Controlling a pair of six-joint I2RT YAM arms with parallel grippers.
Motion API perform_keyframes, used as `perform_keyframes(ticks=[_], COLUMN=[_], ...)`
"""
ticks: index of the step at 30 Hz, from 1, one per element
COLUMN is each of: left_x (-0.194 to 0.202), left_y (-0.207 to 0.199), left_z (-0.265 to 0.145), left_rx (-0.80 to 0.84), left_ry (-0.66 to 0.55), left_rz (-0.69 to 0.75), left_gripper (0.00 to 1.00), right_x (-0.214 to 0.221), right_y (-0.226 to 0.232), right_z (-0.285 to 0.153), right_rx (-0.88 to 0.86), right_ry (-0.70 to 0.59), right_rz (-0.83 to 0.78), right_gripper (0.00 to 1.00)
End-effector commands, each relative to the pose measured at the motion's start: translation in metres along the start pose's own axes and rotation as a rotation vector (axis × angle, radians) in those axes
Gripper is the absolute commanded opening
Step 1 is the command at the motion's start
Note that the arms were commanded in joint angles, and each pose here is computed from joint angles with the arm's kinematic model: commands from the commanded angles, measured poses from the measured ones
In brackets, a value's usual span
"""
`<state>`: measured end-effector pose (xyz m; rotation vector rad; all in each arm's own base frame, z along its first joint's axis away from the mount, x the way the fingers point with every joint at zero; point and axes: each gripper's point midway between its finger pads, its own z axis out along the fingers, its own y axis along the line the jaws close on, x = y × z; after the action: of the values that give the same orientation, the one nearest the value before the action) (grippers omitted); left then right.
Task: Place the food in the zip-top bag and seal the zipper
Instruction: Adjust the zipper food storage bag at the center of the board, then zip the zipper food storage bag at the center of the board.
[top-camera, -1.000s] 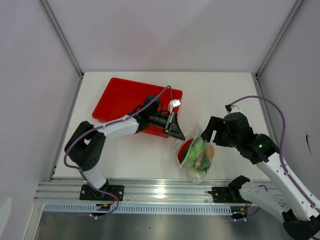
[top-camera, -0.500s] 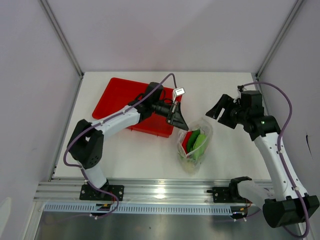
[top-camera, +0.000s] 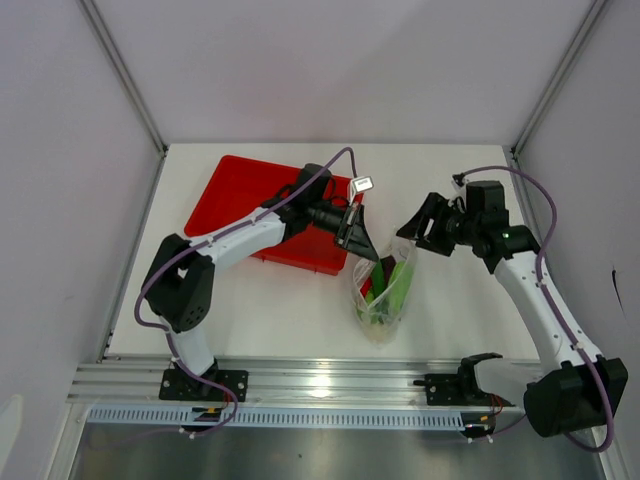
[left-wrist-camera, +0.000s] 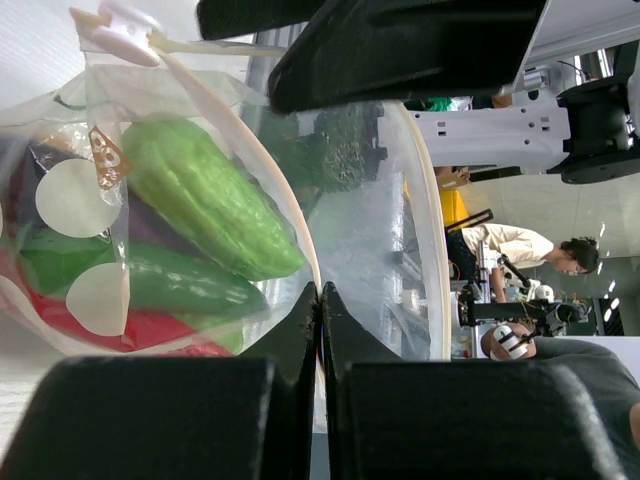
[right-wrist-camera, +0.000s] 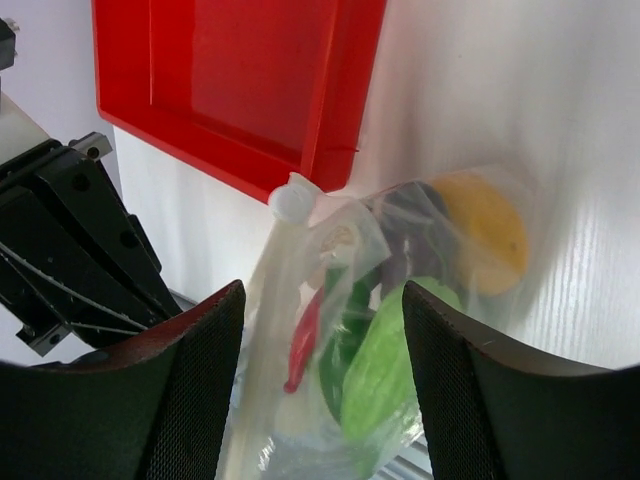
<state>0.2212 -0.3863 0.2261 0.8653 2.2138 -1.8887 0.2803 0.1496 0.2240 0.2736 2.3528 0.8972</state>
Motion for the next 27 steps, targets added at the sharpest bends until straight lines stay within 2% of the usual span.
perform_keyframes(ticks=[1,5,12,18,27], left_x=[-0.007,-0.008,-0.012,-0.016,-0.017], left_y=[-0.017,-0.019,-0.024,-0.027,-0.028], left_z=[0.002,0.003,0.004,0.006,0.007], left_rx=[0.046,0.047,0.046,0.044,0.045], left_ry=[0.011,0.012,0.007,0.003,0.007], left_rz=[0.077,0.077,0.092,0.095,0.095], left_gripper=[0.01,0.00,0.01,0.01,0.01], right_x=[-0.018,-0.026,-0.030,-0.020,-0.005], right_y=[0.021,0.022,0.018,0.008,-0.003], right_z=[0.004,0.011,0.025,0.027,0.023], right_rx=[-0.026,0.005,0.055,0.124,0.215], right_ry=[-0.033,-0.041,0.026,0.066,0.087], right_rz=[-0.098,-0.119,-0.148,-0.183,-0.221], right_gripper=[0.66,0.67,0.65,0.59,0.43])
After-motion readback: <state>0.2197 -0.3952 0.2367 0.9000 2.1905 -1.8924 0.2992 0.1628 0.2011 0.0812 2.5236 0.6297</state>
